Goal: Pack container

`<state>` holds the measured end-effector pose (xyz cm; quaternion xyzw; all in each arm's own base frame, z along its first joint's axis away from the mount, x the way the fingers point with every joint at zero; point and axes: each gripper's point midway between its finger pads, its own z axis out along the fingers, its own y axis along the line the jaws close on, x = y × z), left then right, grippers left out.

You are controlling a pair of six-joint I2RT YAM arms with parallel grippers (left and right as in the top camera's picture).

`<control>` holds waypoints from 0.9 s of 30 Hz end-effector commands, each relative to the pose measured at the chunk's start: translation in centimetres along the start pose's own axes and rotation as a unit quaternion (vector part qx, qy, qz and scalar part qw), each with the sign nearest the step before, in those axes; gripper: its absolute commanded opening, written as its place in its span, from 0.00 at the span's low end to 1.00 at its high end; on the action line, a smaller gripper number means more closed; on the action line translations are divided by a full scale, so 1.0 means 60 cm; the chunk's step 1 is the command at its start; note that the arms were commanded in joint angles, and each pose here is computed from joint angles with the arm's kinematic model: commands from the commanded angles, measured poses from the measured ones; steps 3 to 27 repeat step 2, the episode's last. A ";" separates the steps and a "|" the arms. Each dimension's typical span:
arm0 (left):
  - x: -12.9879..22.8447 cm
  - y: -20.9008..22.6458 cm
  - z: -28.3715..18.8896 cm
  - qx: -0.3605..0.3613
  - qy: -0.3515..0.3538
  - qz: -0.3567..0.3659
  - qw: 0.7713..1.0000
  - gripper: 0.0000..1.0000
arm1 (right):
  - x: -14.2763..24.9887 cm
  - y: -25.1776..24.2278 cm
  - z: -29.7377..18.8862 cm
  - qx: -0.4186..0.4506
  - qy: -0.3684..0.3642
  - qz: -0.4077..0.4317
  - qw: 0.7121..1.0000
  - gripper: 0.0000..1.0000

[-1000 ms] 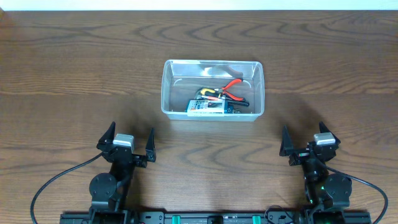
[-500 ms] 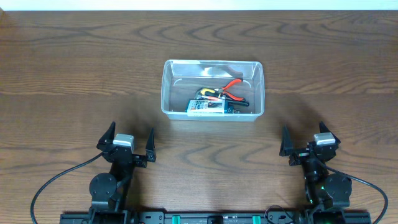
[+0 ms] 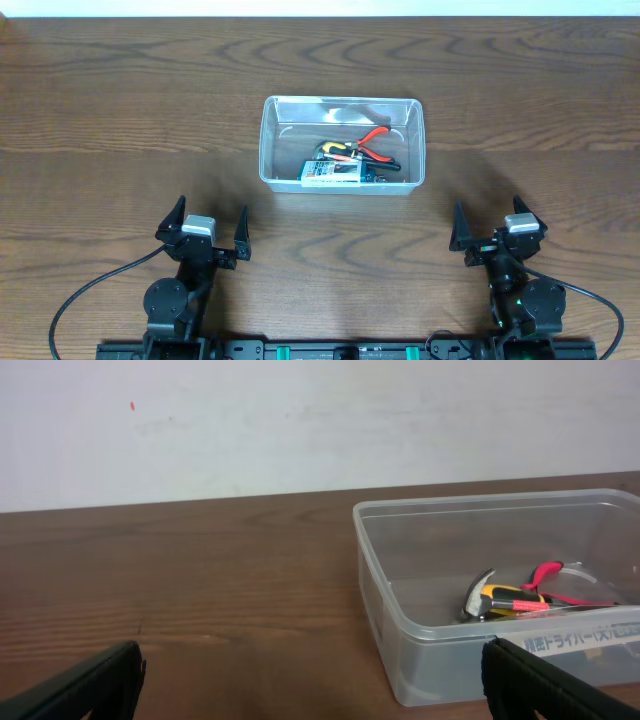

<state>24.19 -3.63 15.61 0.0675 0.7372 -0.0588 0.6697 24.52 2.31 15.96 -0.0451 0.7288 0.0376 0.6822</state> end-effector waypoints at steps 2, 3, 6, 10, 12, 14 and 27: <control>0.025 -0.008 0.002 0.015 0.021 0.004 1.000 0.98 | 0.002 0.001 0.000 -0.002 0.000 -0.006 1.000 0.99; 0.025 -0.008 0.002 0.015 0.021 0.004 1.000 0.98 | 0.002 0.001 0.000 -0.002 0.000 -0.006 1.000 0.99; 0.025 -0.008 0.002 0.015 0.021 0.004 1.000 0.98 | 0.002 0.001 0.000 -0.002 0.000 -0.006 1.000 0.99; 0.025 -0.008 0.002 0.015 0.021 0.004 1.000 0.98 | 0.002 0.001 0.000 -0.002 0.000 -0.006 1.000 0.99; 0.025 -0.008 0.002 0.015 0.021 0.004 1.000 0.98 | 0.002 0.001 0.000 -0.002 0.000 -0.006 1.000 0.99; 0.025 -0.008 0.002 0.015 0.021 0.004 1.000 0.98 | 0.002 0.001 0.000 -0.002 0.000 -0.006 1.000 0.99; 0.025 -0.008 0.002 0.015 0.021 0.004 1.000 0.98 | 0.002 0.001 0.000 -0.002 0.000 -0.006 1.000 0.99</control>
